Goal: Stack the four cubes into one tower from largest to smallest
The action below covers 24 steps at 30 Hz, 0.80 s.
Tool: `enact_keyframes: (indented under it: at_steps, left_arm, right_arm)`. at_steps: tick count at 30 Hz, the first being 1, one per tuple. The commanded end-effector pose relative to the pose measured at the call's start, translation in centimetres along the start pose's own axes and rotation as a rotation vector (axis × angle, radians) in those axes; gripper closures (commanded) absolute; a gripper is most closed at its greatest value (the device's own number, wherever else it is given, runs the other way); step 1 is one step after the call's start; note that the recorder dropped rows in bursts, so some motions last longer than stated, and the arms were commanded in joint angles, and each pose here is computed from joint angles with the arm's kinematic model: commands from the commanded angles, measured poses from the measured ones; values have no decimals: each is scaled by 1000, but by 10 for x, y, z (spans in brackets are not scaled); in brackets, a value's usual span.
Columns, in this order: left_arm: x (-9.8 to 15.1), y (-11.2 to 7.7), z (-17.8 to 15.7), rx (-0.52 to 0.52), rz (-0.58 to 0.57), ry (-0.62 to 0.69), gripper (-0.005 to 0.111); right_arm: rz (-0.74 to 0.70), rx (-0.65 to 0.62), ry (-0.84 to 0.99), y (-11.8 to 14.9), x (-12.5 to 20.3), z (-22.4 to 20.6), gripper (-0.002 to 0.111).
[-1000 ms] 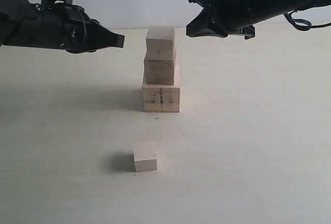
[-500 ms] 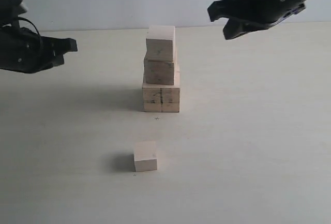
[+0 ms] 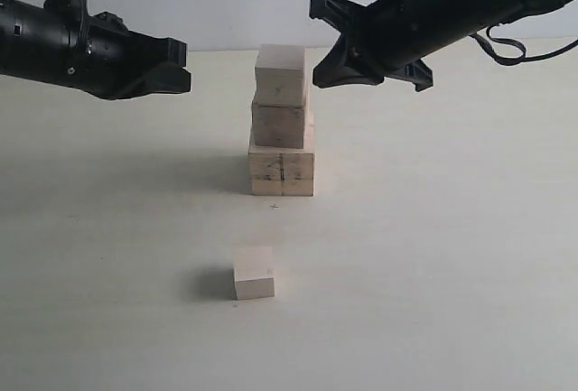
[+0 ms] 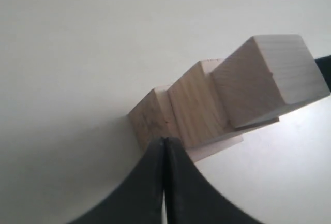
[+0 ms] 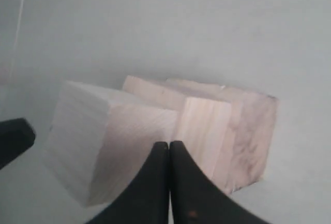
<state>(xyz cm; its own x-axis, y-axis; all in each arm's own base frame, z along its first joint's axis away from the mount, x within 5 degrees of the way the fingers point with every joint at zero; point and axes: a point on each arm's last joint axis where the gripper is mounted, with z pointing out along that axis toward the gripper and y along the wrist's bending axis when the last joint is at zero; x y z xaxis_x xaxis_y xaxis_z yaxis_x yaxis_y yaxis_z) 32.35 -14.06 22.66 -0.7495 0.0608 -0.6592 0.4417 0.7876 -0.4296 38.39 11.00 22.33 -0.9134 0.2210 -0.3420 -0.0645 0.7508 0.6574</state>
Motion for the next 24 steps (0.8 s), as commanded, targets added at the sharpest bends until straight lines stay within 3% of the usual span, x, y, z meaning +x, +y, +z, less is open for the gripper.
enact_keyframes:
  at_steps: [1, 5, 9, 12, 16, 20, 24]
  left_arm:
    - [4, 0, 5, 31, -15, 28, 107]
    - [11, 8, 21, 56, -53, 57, 107]
    - [10, 13, 33, 174, -83, 20, 107]
    - [4, 22, 34, 234, -153, -17, 107]
    - [2, 40, 34, 236, -203, -28, 107]
    - [8, 35, 36, 369, -204, 11, 107]
    - [13, 37, 43, 375, -213, 32, 107]
  right_arm:
    - [18, 102, -88, -9, -10, -5, 108]
    - [-17, 92, 12, -14, -5, 2, 108]
    - [4, -22, 210, -24, -13, 13, 108]
    - [40, -33, 197, -29, -29, 17, 108]
    - [45, -54, 167, -24, -41, 19, 108]
    - [48, -41, 158, -28, -42, 26, 108]
    - [58, -38, 167, -33, -41, 32, 108]
